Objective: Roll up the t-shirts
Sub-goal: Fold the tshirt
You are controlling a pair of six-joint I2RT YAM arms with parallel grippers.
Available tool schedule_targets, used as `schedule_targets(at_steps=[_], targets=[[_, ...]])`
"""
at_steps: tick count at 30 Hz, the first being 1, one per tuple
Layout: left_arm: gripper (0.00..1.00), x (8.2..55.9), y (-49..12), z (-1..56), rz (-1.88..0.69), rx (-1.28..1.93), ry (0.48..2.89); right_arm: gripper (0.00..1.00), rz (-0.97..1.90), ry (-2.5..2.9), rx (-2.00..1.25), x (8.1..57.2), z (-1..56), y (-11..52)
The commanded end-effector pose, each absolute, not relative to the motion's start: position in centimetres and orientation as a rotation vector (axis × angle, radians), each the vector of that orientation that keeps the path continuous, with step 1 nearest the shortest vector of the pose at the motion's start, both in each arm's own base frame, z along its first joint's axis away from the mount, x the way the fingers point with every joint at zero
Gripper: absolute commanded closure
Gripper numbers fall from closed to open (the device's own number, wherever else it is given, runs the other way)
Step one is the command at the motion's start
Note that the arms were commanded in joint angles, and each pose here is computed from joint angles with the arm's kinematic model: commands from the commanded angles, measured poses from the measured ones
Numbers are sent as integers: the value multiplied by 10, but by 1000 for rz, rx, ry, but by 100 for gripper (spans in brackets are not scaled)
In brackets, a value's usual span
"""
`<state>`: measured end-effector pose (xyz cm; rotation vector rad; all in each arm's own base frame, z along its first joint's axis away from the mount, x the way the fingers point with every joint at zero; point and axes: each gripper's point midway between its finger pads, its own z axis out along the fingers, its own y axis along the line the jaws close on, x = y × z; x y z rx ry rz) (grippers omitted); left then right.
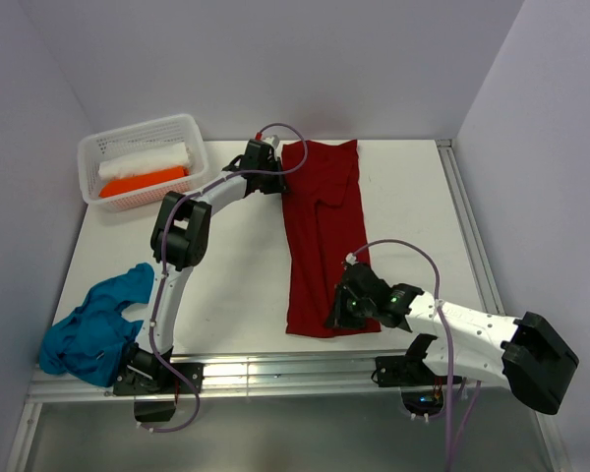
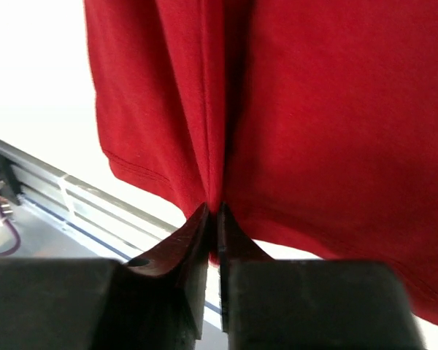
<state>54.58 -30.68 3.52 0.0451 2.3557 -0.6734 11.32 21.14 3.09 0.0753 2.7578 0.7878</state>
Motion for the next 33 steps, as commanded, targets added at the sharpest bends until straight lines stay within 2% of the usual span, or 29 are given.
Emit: schedule_targets(at_steps=[1, 6, 12, 13, 14, 15, 17, 18, 26, 28, 31, 33], targets=[[78, 556, -292, 32, -588, 48, 2341, 83, 697, 2845, 66, 98, 18, 198], [78, 557, -292, 33, -589, 47, 2339, 71, 578, 2812, 104, 106, 16, 184], [76, 556, -292, 39, -596, 40, 2329, 69, 512, 2775, 129, 113, 27, 175], [73, 555, -291, 40, -596, 39, 2330, 64, 487, 2750, 139, 118, 31, 172], [70, 554, -291, 43, -599, 35, 2325, 64, 472, 2738, 144, 120, 33, 170], [61, 552, -290, 48, -606, 29, 2316, 59, 473, 2728, 144, 120, 38, 168], [52, 544, -287, 45, -606, 25, 2317, 59, 484, 2711, 149, 122, 45, 169], [47, 546, -288, 62, -619, 26, 2271, 57, 497, 2688, 150, 124, 50, 169], [37, 531, -283, 81, -642, 44, 2204, 50, 424, 2634, 194, 133, 63, 156], [27, 529, -286, 104, -656, 62, 2128, 48, 382, 2617, 210, 137, 64, 150], [10, 520, -287, 111, -641, 74, 2104, 46, 379, 2602, 219, 139, 65, 150], [7, 521, -289, 112, -648, 82, 2105, 46, 375, 2594, 231, 141, 67, 150]])
